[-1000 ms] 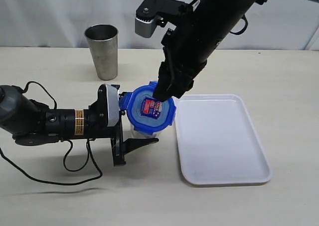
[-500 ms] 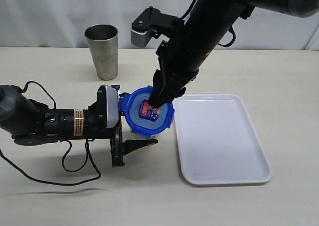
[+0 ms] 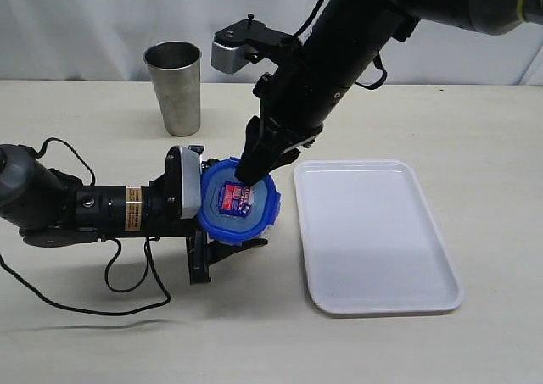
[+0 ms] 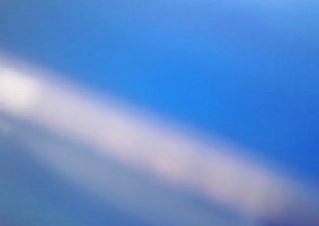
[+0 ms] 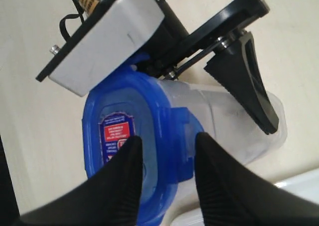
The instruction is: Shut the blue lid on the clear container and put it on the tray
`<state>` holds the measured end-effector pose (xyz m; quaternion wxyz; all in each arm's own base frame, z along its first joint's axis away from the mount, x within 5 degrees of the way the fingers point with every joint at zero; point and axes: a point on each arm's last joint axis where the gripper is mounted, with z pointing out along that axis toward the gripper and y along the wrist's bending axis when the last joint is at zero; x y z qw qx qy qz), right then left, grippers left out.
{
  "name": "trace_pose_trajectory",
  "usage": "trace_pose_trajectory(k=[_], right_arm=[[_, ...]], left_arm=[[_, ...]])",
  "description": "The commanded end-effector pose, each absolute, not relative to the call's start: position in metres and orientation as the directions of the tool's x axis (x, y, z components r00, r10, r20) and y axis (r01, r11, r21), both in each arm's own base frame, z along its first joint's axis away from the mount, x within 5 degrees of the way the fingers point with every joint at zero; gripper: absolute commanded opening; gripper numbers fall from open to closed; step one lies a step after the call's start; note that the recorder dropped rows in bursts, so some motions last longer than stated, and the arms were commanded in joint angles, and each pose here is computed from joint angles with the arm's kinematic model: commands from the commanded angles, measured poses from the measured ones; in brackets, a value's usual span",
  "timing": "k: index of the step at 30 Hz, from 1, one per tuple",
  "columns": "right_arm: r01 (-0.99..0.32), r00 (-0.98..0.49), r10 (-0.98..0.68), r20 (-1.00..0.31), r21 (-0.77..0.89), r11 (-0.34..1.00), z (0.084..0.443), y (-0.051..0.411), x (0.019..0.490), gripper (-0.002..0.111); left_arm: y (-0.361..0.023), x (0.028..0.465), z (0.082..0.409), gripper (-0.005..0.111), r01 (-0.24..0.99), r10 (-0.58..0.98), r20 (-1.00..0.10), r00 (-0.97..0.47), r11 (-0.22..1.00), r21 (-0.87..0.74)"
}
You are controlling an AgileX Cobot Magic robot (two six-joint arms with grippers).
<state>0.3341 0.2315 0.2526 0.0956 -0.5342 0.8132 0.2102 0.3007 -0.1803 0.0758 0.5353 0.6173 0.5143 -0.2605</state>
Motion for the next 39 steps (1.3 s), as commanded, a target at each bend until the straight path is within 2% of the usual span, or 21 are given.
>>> trace_pose_trajectory(k=[1,12,18,20,24,26,28,29,30,31,32,33,36,39], right_arm=[[-0.923,-0.382,-0.899,-0.215,0.139,0.359,0.230,0.218,0.342,0.029],[-0.867,-0.453,-0.790,-0.413,-0.004,0.498,0.286,0.198,0.348,0.029],[-0.869,-0.440,-0.752,-0.491,0.022,0.494,0.304,0.201,0.341,0.029],[-0.896,-0.381,-0.765,-0.519,0.002,0.445,0.312,0.202,0.337,0.030],[-0.987,-0.044,-0.824,-0.565,-0.100,0.122,0.328,0.206,0.320,0.036],[-0.991,-0.010,-0.783,-0.622,-0.099,0.091,0.335,0.210,0.317,0.037],[-0.975,-0.130,-0.734,-0.666,-0.051,0.218,0.338,0.213,0.321,0.037],[-0.940,-0.252,-0.682,-0.686,0.007,0.341,0.340,0.213,0.325,0.037],[-0.836,-0.461,-0.563,-0.686,0.122,0.535,0.339,0.212,0.333,0.037],[-0.726,-0.605,-0.455,-0.653,0.217,0.653,0.337,0.210,0.336,0.037],[-0.651,-0.678,-0.397,-0.619,0.253,0.716,0.334,0.208,0.338,0.037],[-0.581,-0.742,-0.359,-0.566,0.277,0.765,0.329,0.205,0.339,0.037],[-0.489,-0.837,-0.316,-0.447,0.351,0.798,0.321,0.204,0.334,0.037],[-0.499,-0.840,-0.339,-0.423,0.356,0.790,0.320,0.210,0.328,0.038]], left_arm=[[-0.183,0.301,0.084,0.000,0.929,0.294,-0.914,0.280,0.159,0.335],[-0.171,0.310,0.089,0.000,0.951,0.217,-0.971,0.102,0.266,0.159],[-0.168,0.311,0.089,0.000,0.948,0.215,-0.972,0.098,0.277,0.157],[-0.168,0.311,0.089,0.000,0.948,0.221,-0.970,0.098,0.277,0.159],[-0.169,0.309,0.088,0.000,0.952,0.234,-0.964,0.126,0.246,0.184],[-0.169,0.309,0.088,0.000,0.947,0.246,-0.954,0.169,0.228,0.227],[-0.169,0.309,0.088,0.000,0.945,0.246,-0.955,0.165,0.239,0.225],[-0.169,0.310,0.088,0.000,0.944,0.245,-0.955,0.165,0.241,0.225],[-0.168,0.310,0.088,0.000,0.942,0.244,-0.956,0.162,0.249,0.223],[-0.168,0.311,0.088,0.000,0.941,0.245,-0.956,0.159,0.256,0.222],[-0.168,0.311,0.087,0.000,0.941,0.251,-0.955,0.157,0.256,0.222],[-0.168,0.311,0.087,0.000,0.940,0.258,-0.954,0.154,0.259,0.222],[-0.167,0.313,0.086,0.000,0.937,0.271,-0.952,0.142,0.274,0.218],[-0.166,0.315,0.084,0.000,0.932,0.291,-0.948,0.127,0.293,0.215]])
